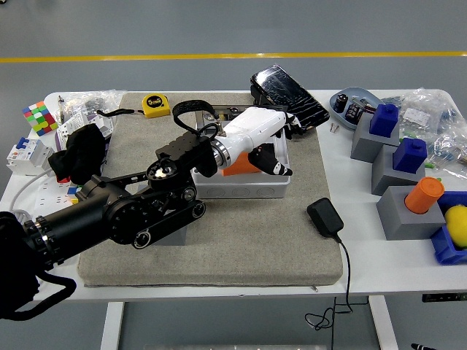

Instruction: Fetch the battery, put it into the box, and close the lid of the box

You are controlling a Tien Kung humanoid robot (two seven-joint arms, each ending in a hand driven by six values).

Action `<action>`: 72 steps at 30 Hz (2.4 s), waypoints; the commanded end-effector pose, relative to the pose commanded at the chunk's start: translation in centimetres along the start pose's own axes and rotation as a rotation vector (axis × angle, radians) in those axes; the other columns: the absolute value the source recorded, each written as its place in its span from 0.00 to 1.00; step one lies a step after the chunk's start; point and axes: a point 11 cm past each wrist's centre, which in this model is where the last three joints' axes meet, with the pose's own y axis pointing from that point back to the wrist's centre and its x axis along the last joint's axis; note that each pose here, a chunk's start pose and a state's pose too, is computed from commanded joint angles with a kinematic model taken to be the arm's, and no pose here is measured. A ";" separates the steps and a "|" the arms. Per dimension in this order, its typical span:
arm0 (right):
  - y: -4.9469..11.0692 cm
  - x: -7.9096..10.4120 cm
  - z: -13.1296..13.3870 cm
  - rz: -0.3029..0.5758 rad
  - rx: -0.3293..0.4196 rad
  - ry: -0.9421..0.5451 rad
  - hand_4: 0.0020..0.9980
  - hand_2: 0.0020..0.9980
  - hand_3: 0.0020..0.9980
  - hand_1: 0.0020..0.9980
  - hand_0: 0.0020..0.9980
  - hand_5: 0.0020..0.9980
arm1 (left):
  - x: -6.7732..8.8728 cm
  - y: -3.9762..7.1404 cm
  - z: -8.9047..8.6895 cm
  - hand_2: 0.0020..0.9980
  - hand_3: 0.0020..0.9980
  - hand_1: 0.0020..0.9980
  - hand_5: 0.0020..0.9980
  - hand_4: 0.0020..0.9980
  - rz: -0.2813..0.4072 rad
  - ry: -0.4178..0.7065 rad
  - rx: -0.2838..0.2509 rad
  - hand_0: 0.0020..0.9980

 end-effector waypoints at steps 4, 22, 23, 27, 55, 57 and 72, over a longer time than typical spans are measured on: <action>0.0 0.1 -0.1 0.001 0.003 -0.001 0.92 0.70 0.55 0.68 0.67 0.53 | -0.2 0.3 -1.1 0.59 0.67 0.55 0.25 1.00 -0.017 -0.027 0.011 0.34; 0.0 0.0 0.1 -0.001 0.000 -0.008 0.92 0.70 0.55 0.68 0.67 0.53 | 2.6 1.5 2.7 0.56 0.65 0.53 0.24 1.00 0.058 -0.051 -0.129 0.31; 0.0 0.0 0.1 -0.001 -0.001 -0.008 0.92 0.70 0.55 0.68 0.67 0.53 | 2.7 1.6 2.8 0.56 0.65 0.53 0.24 1.00 0.056 -0.054 -0.133 0.31; 0.0 0.0 0.3 -0.002 -0.003 -0.010 0.92 0.70 0.55 0.68 0.67 0.53 | 2.7 1.9 2.6 0.56 0.65 0.53 0.24 1.00 0.047 -0.076 -0.135 0.31; 0.0 -0.1 0.1 -0.010 0.002 -0.017 0.92 0.70 0.55 0.68 0.67 0.53 | 2.3 2.6 -1.2 0.28 0.34 0.34 0.07 1.00 0.030 -0.272 -0.124 0.23; 0.0 -0.1 0.1 -0.010 0.002 -0.017 0.92 0.70 0.55 0.68 0.67 0.53 | 2.4 2.5 -1.4 0.28 0.34 0.34 0.07 1.00 0.034 -0.278 -0.122 0.23; 0.0 -0.1 0.1 -0.011 0.003 -0.017 0.92 0.70 0.55 0.68 0.67 0.53 | 4.9 2.5 -1.4 0.26 0.33 0.30 0.05 1.00 0.089 -0.290 -0.140 0.20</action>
